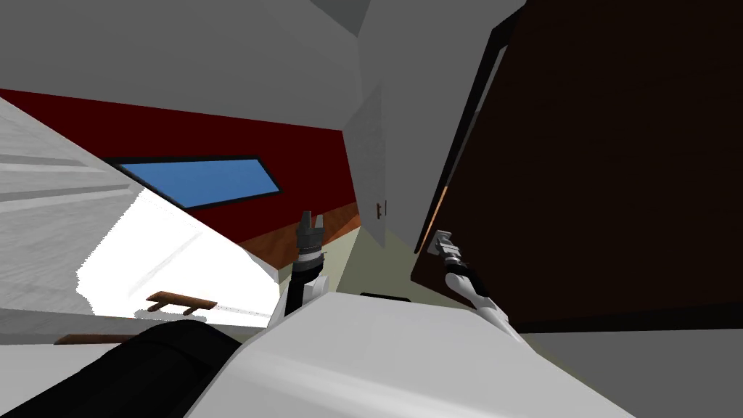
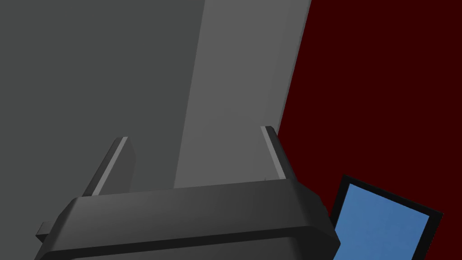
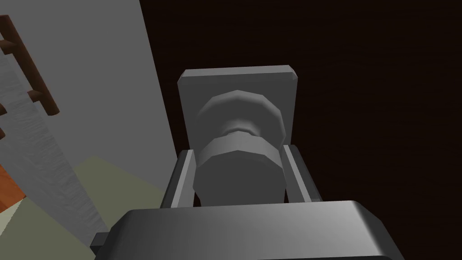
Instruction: Pull the door open
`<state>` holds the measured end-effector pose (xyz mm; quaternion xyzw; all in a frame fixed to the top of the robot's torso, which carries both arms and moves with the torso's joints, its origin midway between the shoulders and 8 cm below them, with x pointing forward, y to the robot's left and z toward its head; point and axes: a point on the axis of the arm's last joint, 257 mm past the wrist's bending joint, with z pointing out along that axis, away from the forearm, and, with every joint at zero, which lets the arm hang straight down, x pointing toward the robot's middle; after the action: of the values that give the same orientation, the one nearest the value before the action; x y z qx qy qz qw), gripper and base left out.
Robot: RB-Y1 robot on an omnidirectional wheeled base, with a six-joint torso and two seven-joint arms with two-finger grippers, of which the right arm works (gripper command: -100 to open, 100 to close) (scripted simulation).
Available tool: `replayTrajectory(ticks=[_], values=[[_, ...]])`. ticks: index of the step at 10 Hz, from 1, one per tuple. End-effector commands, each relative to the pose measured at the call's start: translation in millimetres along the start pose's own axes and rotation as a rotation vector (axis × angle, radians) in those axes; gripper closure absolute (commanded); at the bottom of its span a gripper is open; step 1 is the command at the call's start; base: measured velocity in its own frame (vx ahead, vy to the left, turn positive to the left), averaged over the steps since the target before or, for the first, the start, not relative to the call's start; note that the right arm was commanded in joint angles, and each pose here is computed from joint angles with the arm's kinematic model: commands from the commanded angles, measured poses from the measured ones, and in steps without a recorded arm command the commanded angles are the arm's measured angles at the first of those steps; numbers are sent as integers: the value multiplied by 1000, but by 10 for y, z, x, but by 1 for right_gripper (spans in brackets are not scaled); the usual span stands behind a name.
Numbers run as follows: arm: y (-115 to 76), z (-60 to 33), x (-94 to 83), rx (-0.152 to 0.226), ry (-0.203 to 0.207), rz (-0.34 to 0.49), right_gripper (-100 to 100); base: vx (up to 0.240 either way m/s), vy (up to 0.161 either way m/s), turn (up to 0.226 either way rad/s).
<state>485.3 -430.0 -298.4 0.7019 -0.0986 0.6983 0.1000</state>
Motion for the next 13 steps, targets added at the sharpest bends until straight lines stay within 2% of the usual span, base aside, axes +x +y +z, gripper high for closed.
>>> replayTrajectory(ticks=[1,4,5,6,13], values=[[-43,-29,13,21,3,1,100,-227,-40,148],[-84,-65,21,46,5,2,100,-214,-49,108],[-75,-60,0,41,1,1,100,-87,-10,32],[-93,-104,-17,55,-3,1,100,-155,-38,99],[-142,-256,17,111,5,1,100,-202,-53,130]])
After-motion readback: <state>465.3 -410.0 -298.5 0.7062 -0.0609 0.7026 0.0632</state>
